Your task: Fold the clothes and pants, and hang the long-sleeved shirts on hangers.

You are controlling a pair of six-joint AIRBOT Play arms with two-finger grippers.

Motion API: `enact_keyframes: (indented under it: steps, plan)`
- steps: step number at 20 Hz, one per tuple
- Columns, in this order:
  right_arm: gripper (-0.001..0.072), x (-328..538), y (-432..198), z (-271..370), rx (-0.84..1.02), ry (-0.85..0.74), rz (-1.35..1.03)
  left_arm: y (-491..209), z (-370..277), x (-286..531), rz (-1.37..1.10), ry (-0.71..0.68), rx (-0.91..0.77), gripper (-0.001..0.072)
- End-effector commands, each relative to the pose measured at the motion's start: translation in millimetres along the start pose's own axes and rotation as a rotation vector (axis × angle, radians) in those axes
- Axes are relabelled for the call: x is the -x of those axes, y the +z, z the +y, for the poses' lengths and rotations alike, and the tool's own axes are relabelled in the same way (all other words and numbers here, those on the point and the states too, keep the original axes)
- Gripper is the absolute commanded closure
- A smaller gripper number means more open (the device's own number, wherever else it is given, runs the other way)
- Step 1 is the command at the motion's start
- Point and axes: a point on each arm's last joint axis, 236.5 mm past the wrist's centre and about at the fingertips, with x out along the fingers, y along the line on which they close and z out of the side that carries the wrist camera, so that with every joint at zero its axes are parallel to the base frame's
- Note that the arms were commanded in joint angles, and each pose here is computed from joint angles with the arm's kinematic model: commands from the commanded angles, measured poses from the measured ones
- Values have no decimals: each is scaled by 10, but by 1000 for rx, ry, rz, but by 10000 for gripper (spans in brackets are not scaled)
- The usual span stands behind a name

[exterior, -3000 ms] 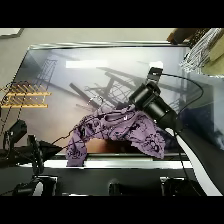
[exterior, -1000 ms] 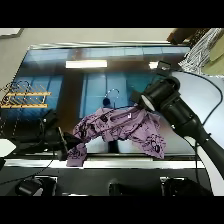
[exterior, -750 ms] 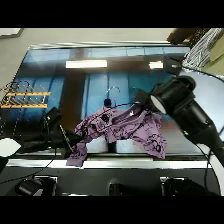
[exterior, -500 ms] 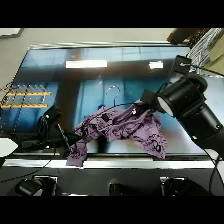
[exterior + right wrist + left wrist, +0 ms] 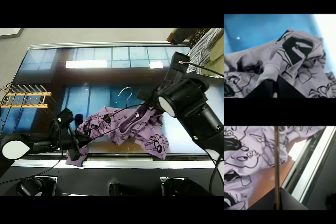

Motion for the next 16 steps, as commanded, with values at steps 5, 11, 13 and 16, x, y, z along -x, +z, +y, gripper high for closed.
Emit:
enact_keyframes:
  steps: [5,11,13,16]
  plan:
    - [675,166,22,58,25,68,-9,133,83,-159,-47,21,24,681]
    - [675,591,530,-177,46,5,-165,145,-22,-160,-51,-22,54,681]
    - [675,639,619,-330,47,-57,-198,125,-99,-174,-40,-41,38,681]
    - [674,555,605,-333,97,-93,-186,100,-278,-205,-27,-83,-27,681]
